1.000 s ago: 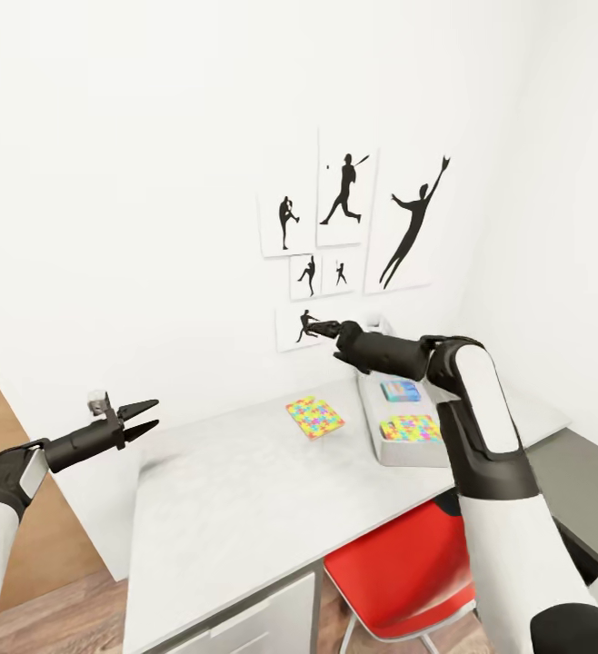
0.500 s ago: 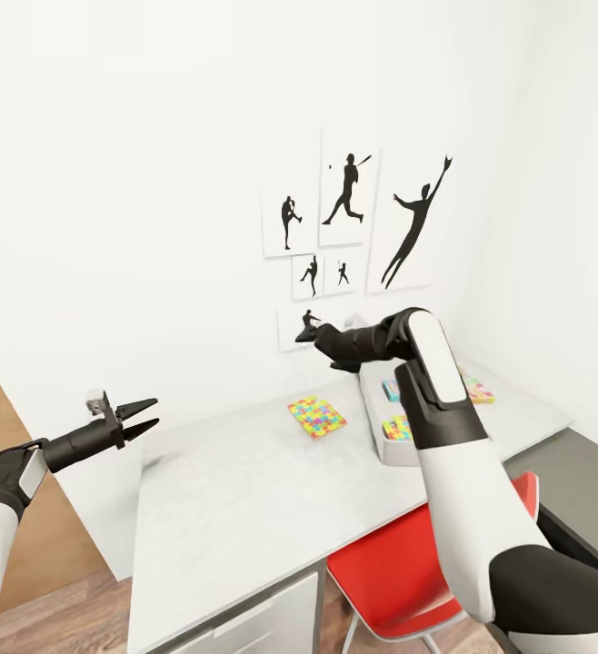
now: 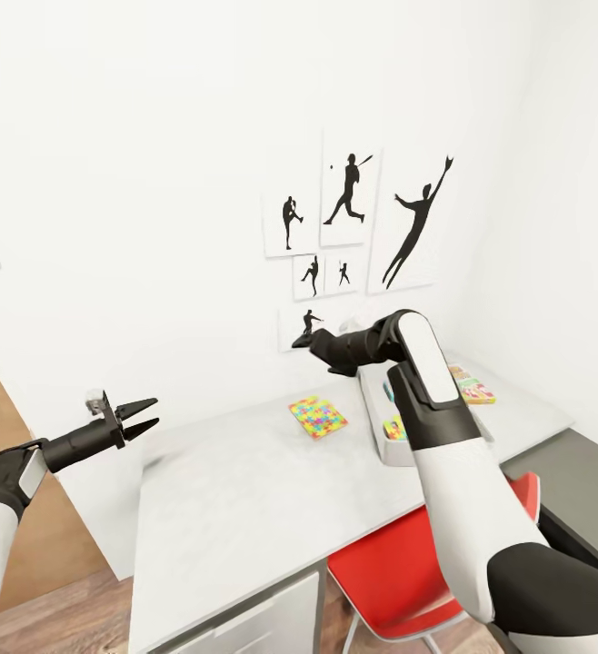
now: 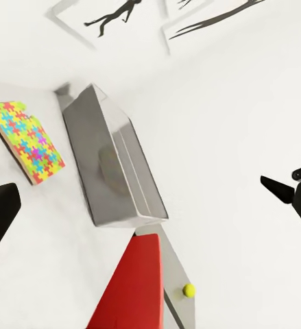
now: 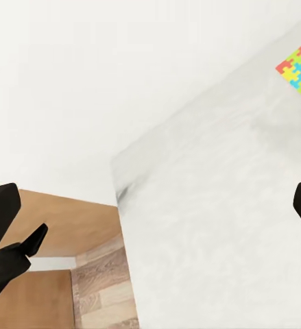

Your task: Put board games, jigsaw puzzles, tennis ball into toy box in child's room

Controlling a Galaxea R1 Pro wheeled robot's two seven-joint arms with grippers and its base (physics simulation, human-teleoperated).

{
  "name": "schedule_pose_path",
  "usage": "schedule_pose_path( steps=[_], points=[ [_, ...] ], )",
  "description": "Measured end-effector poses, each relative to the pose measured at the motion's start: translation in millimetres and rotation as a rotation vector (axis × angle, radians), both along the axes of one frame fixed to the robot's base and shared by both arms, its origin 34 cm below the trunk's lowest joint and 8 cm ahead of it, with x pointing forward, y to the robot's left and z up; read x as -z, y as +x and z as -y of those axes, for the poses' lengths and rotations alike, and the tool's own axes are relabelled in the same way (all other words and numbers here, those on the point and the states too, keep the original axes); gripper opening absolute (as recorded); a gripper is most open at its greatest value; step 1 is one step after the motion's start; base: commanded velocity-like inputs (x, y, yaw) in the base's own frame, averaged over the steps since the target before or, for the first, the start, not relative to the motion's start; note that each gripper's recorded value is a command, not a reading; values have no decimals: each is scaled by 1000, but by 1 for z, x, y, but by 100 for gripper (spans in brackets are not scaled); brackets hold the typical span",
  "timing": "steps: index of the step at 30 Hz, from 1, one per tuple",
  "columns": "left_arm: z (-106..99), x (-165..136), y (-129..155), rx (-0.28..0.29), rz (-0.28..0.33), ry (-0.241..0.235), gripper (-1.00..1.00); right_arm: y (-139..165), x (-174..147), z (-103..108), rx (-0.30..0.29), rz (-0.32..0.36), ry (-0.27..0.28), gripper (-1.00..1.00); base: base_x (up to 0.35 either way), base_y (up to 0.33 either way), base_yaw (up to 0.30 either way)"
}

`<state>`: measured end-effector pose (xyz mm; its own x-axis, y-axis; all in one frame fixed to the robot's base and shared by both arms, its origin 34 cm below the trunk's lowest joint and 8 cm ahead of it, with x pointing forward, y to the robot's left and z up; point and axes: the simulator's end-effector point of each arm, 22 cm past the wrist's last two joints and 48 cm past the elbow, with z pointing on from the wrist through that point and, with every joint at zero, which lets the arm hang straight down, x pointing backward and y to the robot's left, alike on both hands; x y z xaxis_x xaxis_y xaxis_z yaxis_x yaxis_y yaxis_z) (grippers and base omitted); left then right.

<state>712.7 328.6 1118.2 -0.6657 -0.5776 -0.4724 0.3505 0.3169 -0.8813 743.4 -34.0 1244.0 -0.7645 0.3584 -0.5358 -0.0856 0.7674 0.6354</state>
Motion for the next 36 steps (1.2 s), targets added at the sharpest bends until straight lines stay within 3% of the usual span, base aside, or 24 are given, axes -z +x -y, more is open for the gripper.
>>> schedule_pose_path(
  steps=[25,36],
  points=[
    [0,1,0,0,0,1,100,2,9,4,16,-10,-31,100,-28,0,273],
    [1,5,1,0,-8,3,100,31,37,50,133,-45,-236,100,0,0,276]
  ],
)
